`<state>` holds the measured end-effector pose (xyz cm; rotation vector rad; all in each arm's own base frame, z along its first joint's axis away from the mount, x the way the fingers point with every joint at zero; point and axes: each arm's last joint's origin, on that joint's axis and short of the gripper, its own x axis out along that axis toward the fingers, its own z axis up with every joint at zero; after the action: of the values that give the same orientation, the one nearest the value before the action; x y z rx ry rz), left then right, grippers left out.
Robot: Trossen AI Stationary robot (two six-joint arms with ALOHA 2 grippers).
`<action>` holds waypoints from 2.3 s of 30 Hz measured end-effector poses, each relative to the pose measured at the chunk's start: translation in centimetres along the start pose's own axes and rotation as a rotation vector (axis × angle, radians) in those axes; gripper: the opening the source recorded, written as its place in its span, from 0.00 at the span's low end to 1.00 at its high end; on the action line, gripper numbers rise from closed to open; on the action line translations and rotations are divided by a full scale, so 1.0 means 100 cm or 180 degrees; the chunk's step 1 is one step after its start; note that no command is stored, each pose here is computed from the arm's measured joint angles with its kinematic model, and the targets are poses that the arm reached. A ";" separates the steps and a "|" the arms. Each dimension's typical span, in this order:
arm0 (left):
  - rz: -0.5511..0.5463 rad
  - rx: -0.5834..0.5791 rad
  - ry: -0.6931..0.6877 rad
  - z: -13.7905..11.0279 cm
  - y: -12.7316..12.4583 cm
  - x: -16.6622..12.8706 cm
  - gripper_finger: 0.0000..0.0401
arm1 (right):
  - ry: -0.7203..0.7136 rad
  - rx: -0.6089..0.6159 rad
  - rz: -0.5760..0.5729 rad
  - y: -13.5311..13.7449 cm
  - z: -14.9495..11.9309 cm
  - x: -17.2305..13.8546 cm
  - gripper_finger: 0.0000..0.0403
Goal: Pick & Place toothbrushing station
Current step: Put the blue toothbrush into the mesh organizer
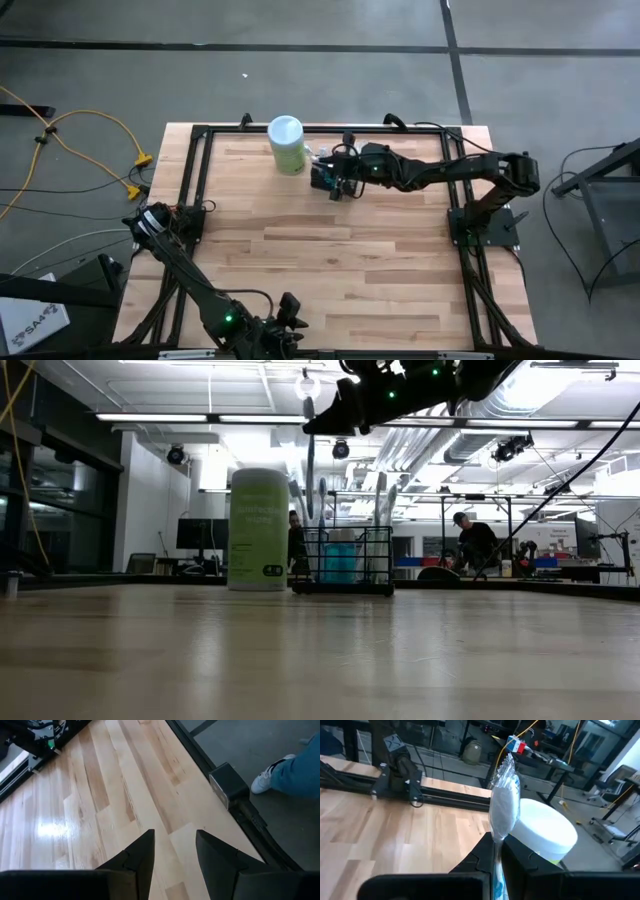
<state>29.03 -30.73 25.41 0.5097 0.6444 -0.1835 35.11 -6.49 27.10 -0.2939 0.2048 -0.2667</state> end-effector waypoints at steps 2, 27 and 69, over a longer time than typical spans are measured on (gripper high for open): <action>0.0001 -0.0001 0.0001 0.000 0.000 0.000 0.34 | -0.0022 -0.0097 0.0041 -0.001 0.000 0.000 0.03; 0.0009 0.0055 0.0083 -0.003 0.001 0.000 0.34 | 0.0088 -0.0157 0.0065 -0.023 -0.022 0.013 0.02; 0.0009 0.0055 0.0085 -0.003 0.001 0.001 0.34 | 0.0515 0.0811 -0.0071 -0.041 -0.072 0.036 0.02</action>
<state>28.97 -30.48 25.23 0.5305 0.6684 -0.1799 35.92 -13.13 21.05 -0.0216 0.3242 -0.3356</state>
